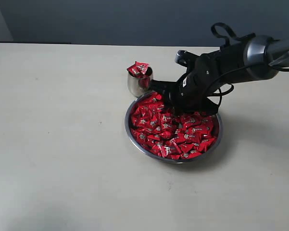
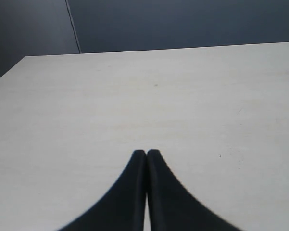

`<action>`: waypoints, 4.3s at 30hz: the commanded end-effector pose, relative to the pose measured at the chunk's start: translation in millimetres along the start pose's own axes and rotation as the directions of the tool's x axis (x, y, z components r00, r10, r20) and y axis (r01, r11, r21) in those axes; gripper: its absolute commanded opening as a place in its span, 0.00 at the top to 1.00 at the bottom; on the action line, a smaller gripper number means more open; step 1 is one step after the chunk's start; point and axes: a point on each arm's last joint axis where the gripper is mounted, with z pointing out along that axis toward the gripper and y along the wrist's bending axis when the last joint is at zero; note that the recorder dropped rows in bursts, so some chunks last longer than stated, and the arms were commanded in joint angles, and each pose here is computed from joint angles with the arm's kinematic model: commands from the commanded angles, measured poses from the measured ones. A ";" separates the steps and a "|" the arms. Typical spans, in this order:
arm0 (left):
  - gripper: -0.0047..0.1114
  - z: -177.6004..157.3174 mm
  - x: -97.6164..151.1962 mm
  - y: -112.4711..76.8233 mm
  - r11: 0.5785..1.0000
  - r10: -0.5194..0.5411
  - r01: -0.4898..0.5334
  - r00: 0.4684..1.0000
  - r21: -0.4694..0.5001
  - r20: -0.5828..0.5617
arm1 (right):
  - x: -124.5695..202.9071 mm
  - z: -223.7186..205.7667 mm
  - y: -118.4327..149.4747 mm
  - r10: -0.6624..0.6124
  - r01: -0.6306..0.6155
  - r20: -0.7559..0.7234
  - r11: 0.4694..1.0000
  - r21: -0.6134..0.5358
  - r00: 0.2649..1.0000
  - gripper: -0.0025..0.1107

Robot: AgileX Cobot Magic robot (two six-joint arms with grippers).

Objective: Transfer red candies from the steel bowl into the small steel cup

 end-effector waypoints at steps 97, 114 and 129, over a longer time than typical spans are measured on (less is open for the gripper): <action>0.96 0.1 0.6 -0.4 1.000 0.002 -0.002 1.000 0.007 0.008 | 2.3 -99.0 38.7 -0.483 0.487 -0.140 0.873 -0.007 0.864 0.98; 0.96 0.1 0.6 -0.4 1.000 0.002 -0.002 1.000 0.007 0.008 | -68.9 -86.8 74.4 -0.598 0.590 -0.223 0.800 -0.108 0.770 0.98; 0.96 0.1 0.6 -0.4 1.000 0.002 -0.002 1.000 0.007 0.008 | -92.1 -30.8 91.5 -0.620 0.612 -0.153 0.785 -0.100 0.770 0.98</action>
